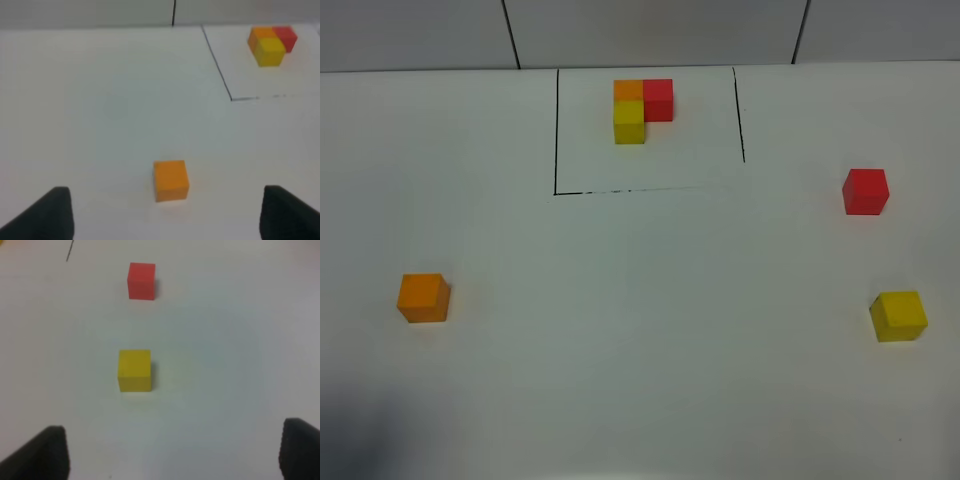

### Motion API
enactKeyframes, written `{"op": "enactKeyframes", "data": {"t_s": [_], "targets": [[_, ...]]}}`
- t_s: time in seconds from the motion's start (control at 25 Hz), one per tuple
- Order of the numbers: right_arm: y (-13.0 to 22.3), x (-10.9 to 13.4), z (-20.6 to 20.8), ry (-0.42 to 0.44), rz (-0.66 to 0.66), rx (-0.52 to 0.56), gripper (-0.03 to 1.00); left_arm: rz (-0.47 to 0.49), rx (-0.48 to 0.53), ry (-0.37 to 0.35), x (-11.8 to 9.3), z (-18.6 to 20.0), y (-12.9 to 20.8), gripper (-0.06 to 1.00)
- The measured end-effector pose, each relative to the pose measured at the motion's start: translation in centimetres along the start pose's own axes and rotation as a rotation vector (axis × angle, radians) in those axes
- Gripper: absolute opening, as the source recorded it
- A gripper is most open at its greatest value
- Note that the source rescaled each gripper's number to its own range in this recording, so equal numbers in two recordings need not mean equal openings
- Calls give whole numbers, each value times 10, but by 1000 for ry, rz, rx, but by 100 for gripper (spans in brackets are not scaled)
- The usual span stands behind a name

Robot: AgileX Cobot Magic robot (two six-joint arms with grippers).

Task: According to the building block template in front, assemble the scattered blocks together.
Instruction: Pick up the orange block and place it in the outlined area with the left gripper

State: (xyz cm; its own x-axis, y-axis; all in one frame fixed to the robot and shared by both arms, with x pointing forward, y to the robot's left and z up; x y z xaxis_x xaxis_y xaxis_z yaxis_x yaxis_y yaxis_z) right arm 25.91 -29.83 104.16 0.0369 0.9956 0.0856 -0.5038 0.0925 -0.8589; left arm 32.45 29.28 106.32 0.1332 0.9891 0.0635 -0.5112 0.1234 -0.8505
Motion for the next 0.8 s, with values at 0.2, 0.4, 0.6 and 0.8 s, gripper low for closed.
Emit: {"op": "enactKeyframes", "data": {"t_s": [0.2,0.4,0.6,0.8], "targets": [[0,0,0,0,0,0,72,12,246,22,6,-64,-26,71],[0,0,0,0,0,0,72,20,436,41,11,-130,-47,71],[0,0,0,0,0,0,72,26,622,63,13,-183,-45,71],[0,0,0,0,0,0,72,21,792,89,8,-224,-18,71]]}}
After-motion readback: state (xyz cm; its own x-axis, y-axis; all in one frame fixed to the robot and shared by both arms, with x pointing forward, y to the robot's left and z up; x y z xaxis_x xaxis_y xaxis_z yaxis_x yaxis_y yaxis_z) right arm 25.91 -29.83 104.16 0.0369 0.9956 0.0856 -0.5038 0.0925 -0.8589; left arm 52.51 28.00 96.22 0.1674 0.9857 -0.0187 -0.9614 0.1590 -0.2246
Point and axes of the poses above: a point on each arm's last joint axis where the gripper is mounted, z pointing back along that axis away from the gripper, x along the wrist's bending axis when the last joint is at zero, y = z × x, the point moved 2 cm from there along -z, pointing out along that axis toward the gripper, and after that the axes turned 6 degrees about -z, right-handed, at the moved point
